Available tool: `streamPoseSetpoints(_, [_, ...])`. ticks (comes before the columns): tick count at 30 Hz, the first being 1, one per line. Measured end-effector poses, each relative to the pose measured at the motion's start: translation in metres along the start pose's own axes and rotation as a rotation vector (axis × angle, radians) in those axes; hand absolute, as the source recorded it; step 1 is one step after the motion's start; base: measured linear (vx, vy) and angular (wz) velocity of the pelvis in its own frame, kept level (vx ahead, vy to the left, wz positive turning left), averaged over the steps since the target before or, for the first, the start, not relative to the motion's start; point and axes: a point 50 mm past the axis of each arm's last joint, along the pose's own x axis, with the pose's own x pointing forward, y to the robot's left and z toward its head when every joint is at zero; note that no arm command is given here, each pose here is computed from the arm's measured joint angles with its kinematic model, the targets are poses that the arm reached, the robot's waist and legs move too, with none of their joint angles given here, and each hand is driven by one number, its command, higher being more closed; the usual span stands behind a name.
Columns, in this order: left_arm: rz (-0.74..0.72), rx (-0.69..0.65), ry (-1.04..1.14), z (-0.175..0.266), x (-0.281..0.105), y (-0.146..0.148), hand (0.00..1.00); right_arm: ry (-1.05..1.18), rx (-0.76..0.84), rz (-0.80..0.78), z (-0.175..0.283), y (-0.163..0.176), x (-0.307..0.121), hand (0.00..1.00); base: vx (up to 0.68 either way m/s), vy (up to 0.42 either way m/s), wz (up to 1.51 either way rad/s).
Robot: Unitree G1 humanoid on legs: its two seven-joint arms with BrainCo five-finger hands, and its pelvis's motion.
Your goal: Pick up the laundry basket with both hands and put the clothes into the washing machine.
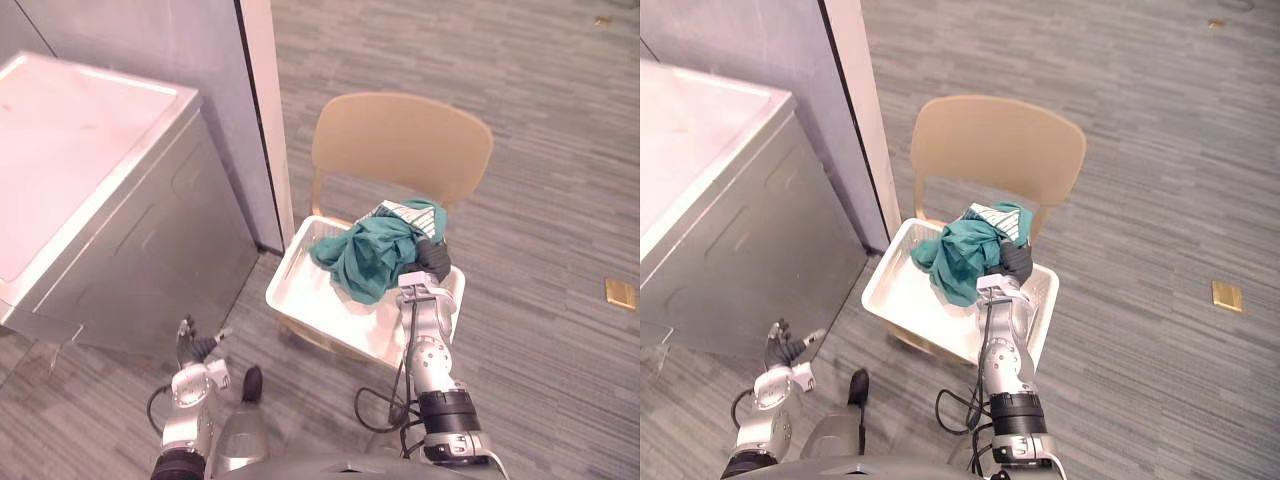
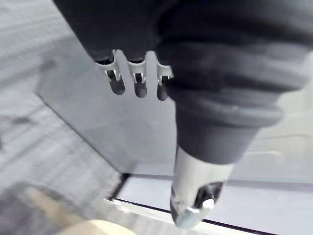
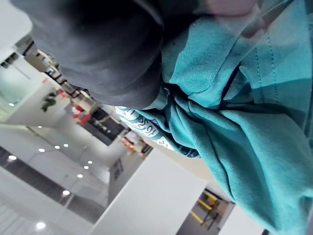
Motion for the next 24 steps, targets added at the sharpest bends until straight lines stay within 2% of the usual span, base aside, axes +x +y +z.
streamPoseSetpoints(7, [-0.039, -0.095, -0.267, 0.067, -0.003, -0.017, 0.00, -0.032, 0.009, 0.030, 0.009, 0.005, -0.006, 1.00, -0.02, 0.010, -0.19])
streamPoseSetpoints(11, [-0.114, -0.020, -0.344, 0.082, -0.003, -0.033, 0.00, -0.040, 0.016, 0.072, 0.014, 0.013, -0.009, 1.00, -0.07, 0.018, -0.23])
streamPoseSetpoints(17, [-0.312, 0.056, -0.442, 0.105, -0.008, -0.075, 0.00, -0.071, 0.016, 0.141, 0.024, 0.026, -0.008, 1.00, -0.06, 0.000, -0.16])
streamPoseSetpoints(24, [-0.528, 0.220, -0.401, 0.095, -0.008, -0.128, 0.00, -0.104, 0.021, 0.301, 0.034, 0.061, -0.009, 1.00, -0.02, -0.009, -0.14])
